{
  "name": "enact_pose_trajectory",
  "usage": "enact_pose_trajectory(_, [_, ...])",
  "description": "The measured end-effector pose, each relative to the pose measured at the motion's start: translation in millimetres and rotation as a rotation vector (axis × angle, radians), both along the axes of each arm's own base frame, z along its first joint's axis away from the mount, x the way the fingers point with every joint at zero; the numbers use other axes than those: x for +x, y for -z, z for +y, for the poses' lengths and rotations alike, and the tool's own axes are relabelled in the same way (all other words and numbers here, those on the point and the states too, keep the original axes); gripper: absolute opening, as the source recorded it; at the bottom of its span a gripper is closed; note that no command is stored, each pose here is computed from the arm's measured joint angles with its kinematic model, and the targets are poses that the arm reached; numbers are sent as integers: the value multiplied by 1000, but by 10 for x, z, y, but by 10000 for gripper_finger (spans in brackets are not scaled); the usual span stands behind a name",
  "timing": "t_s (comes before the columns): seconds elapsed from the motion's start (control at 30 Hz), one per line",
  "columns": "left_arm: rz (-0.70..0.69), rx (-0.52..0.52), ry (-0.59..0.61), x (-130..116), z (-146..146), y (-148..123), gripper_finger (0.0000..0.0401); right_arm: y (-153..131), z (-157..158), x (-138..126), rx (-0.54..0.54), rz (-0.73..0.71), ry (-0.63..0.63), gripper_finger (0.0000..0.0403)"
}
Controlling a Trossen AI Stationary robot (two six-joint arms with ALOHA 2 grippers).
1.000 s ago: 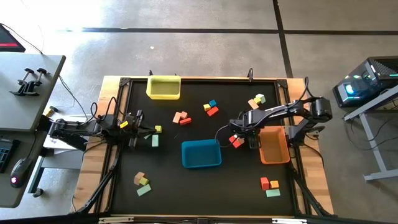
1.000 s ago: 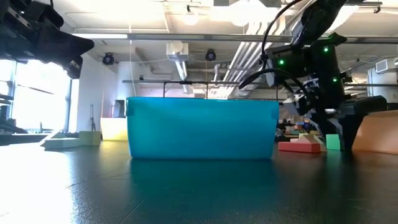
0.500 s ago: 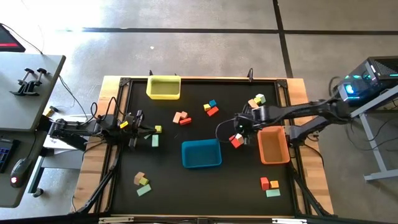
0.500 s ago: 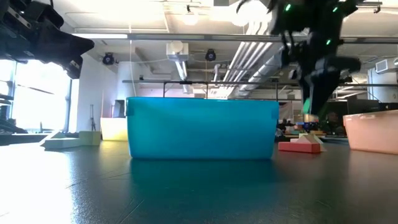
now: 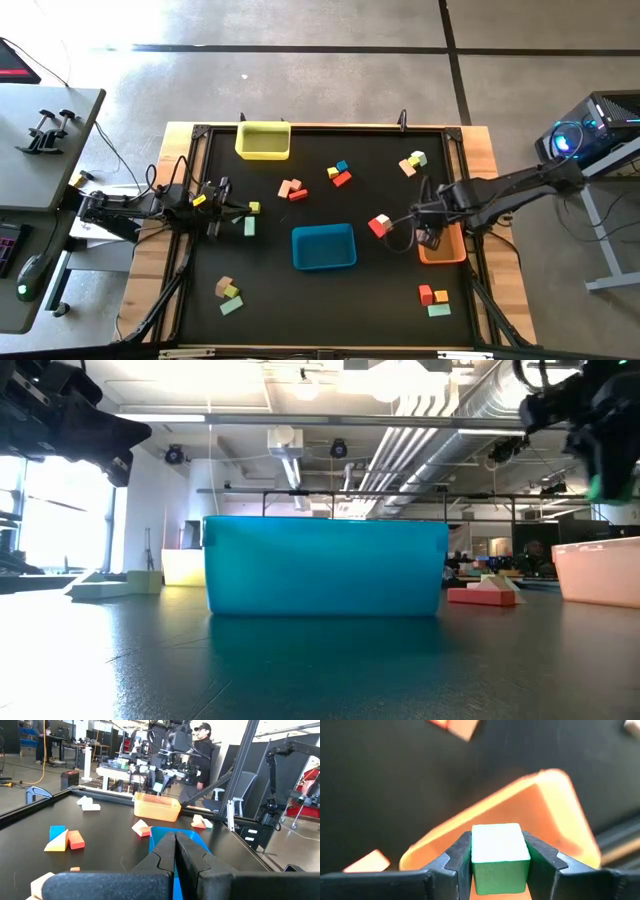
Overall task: Sort blocks by size
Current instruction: Put the green square block into the orange bin
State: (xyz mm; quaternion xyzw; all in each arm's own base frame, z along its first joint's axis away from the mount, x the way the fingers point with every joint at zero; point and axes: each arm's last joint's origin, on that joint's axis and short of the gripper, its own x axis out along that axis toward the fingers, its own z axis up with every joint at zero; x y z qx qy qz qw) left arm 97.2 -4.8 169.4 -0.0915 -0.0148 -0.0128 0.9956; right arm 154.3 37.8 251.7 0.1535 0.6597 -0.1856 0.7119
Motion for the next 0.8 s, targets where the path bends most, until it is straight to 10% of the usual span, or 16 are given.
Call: enact_pose_trajectory(0.8, [7,2,0,0,0,7,0,334,159,190,0,257,-128,128])
